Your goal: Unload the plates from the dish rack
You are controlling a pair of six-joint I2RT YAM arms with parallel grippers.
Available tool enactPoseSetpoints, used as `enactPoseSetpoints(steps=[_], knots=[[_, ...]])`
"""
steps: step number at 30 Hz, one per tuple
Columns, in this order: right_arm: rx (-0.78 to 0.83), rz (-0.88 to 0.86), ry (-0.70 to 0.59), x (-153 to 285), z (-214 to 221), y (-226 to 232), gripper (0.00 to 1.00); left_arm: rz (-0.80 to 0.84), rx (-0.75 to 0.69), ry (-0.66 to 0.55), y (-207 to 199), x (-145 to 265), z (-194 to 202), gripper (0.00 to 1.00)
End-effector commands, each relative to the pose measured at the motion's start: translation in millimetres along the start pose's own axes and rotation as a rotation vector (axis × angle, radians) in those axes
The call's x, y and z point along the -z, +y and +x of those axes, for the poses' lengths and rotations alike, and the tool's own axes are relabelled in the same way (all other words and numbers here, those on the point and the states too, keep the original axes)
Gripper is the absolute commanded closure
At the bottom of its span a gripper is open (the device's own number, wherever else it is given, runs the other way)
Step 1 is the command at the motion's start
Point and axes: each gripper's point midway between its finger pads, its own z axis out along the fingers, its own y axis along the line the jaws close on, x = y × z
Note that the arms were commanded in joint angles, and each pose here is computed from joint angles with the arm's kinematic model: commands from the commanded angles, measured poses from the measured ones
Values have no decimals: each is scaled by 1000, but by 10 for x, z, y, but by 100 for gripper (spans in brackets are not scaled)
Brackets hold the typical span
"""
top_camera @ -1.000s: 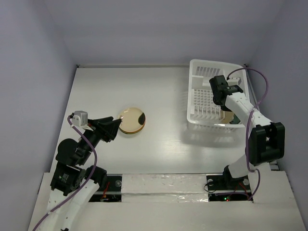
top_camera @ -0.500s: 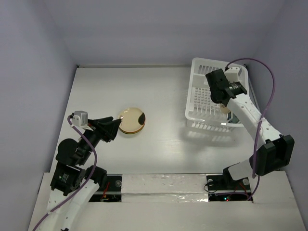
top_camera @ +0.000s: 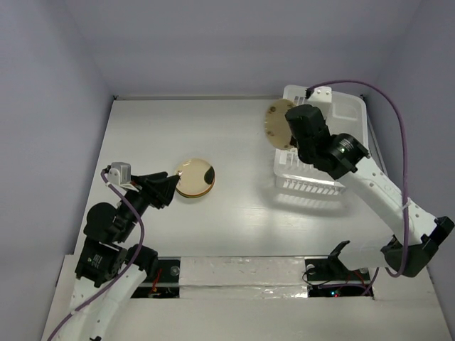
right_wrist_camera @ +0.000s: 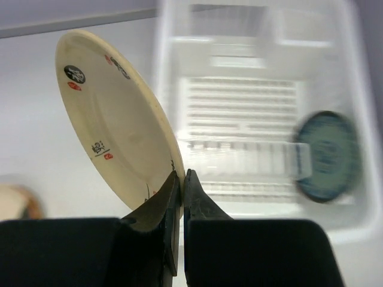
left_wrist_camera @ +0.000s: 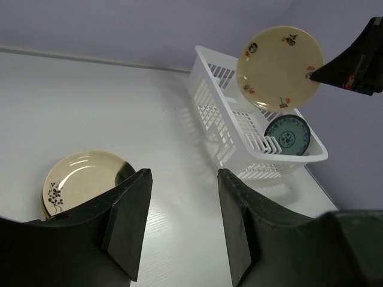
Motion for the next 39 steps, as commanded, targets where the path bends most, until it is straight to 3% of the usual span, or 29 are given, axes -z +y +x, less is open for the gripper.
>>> enactPoseSetpoints(steps=[1, 6, 13, 24, 28, 30, 32, 33, 34, 39], knots=[[-176, -386, -20, 121, -131, 1005, 100, -4, 6, -7, 8, -62, -22, 55], [-250, -718, 102, 173, 247, 2137, 100, -31, 7, -12, 70, -82, -36, 55], [-247, -889, 275, 104, 814, 2939, 100, -43, 7, -9, 99, -99, -32, 55], [-209, -943, 496, 89, 1706, 3290, 96, -48, 5, -3, 115, -117, -26, 55], [-192, -925, 506, 103, 1785, 3270, 77, -49, 5, -4, 118, -113, -23, 55], [-176, -915, 511, 102, 1805, 3232, 73, -48, 6, -7, 114, -111, -29, 55], [-152, -905, 516, 127, 1873, 3194, 59, -47, 4, -8, 113, -108, -32, 55], [-146, -899, 514, 128, 1868, 3167, 58, -47, 4, -8, 113, -108, -32, 55], [-140, -897, 515, 135, 1866, 3149, 47, -44, 4, -10, 107, -102, -36, 55], [-145, -775, 413, 75, 1626, 2779, 45, -37, 3, -13, 94, -96, -41, 55]])
